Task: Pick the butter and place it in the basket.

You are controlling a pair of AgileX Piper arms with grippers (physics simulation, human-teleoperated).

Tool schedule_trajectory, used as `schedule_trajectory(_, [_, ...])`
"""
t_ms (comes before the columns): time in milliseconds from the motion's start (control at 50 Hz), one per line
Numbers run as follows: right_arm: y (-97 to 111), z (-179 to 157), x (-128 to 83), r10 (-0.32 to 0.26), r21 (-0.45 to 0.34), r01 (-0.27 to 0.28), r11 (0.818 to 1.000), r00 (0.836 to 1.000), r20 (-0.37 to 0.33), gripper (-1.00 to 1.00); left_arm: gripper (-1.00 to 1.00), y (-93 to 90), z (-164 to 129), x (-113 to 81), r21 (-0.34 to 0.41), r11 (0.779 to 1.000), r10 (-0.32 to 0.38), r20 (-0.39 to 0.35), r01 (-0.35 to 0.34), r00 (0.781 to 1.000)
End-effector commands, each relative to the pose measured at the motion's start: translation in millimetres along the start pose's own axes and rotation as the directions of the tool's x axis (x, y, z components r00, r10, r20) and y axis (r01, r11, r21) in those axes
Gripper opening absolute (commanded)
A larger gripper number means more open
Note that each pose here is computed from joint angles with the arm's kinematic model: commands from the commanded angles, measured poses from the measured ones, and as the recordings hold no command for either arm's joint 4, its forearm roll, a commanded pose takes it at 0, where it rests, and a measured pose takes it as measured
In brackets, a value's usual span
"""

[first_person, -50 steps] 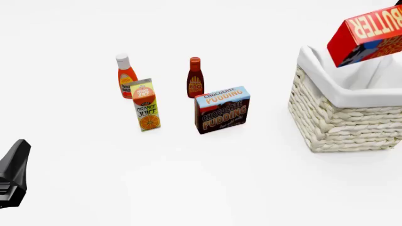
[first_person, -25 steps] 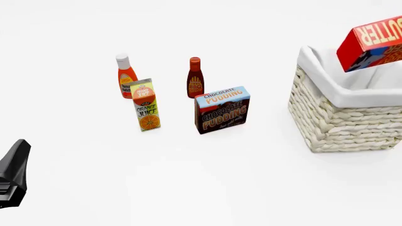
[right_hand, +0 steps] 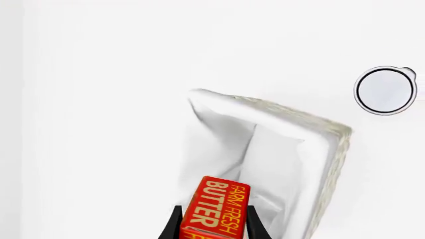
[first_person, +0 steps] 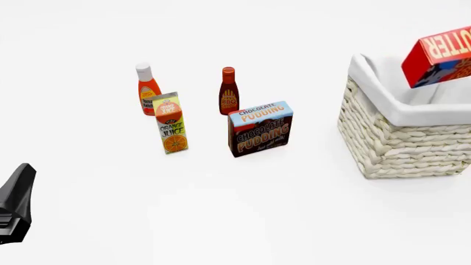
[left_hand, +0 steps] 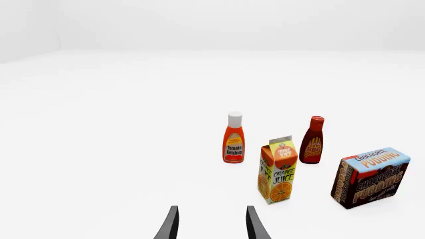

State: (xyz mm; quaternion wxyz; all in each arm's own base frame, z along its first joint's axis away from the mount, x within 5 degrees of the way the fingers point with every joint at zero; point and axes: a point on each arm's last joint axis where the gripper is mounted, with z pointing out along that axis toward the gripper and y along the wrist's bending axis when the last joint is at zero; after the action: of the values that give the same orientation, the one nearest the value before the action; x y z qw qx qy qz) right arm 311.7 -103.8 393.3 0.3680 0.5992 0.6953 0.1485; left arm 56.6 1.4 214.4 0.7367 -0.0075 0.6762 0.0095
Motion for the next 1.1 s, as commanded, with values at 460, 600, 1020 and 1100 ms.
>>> schedule_trajectory(460, [-1.5,13.9,-13.8,0.034,-0.006,-0.034,0.999,0.999,0.029,-1.0,1.0,0.0,0.0,0.0,0.0,1.0,0.0,0.0,0.0,1.0])
schedule_trajectory(600, [1.1,20.2,-13.8,0.034,-0.005,-0.033,0.999,0.999,0.025,-1.0,1.0,0.0,0.0,0.0,0.0,1.0,0.0,0.0,0.0,1.0])
schedule_trajectory(1020, [-5.8,43.8,-15.7,0.023,0.015,-0.023,1.0,0.999,0.025,-1.0,1.0,0.0,0.0,0.0,0.0,1.0,0.0,0.0,0.0,1.0])
schedule_trajectory(1100, [-6.3,47.6,-15.4,0.017,0.016,-0.018,1.0,1.0,0.024,-1.0,1.0,0.0,0.0,0.0,0.0,1.0,0.0,0.0,0.0,1.0])
